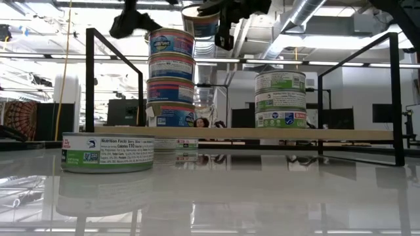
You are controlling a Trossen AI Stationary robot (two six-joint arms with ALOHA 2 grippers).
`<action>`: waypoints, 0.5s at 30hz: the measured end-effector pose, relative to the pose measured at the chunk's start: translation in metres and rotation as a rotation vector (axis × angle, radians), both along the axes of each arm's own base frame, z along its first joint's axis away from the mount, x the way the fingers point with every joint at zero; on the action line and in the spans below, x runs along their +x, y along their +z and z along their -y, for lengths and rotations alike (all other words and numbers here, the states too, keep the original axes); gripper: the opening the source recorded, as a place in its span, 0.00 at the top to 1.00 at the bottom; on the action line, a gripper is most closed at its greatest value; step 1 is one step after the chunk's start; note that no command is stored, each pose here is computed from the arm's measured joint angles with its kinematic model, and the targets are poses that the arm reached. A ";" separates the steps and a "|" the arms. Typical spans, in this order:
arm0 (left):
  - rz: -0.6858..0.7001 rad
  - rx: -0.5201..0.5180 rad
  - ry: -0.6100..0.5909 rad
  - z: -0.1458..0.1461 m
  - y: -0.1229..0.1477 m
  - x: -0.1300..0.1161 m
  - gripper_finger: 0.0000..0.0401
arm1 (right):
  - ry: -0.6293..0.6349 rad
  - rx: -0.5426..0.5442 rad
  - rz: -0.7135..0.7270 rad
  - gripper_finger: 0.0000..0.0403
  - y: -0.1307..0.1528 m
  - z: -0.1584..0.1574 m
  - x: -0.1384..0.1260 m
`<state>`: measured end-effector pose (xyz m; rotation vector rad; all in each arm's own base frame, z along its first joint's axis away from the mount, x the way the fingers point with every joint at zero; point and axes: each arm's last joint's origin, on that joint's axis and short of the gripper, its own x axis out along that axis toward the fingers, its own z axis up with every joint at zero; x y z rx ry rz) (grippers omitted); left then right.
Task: Stack canned seafood by type on shelf
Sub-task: Stack the blue tuna can on top of the blue tuna can on the shelf
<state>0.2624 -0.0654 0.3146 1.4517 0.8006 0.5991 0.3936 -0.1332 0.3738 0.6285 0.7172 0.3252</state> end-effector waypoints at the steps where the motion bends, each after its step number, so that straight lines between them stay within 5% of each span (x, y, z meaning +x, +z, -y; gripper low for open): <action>1: 0.018 -0.008 -0.011 0.002 0.004 -0.004 0.23 | 0.007 0.002 -0.001 0.49 0.000 -0.003 0.001; 7: 0.165 -0.091 -0.051 0.006 0.028 -0.029 0.25 | 0.010 0.046 0.030 0.49 0.005 -0.021 0.012; 15: 0.161 -0.084 -0.135 0.017 0.040 -0.054 0.25 | 0.088 0.071 0.028 0.49 0.006 -0.056 0.021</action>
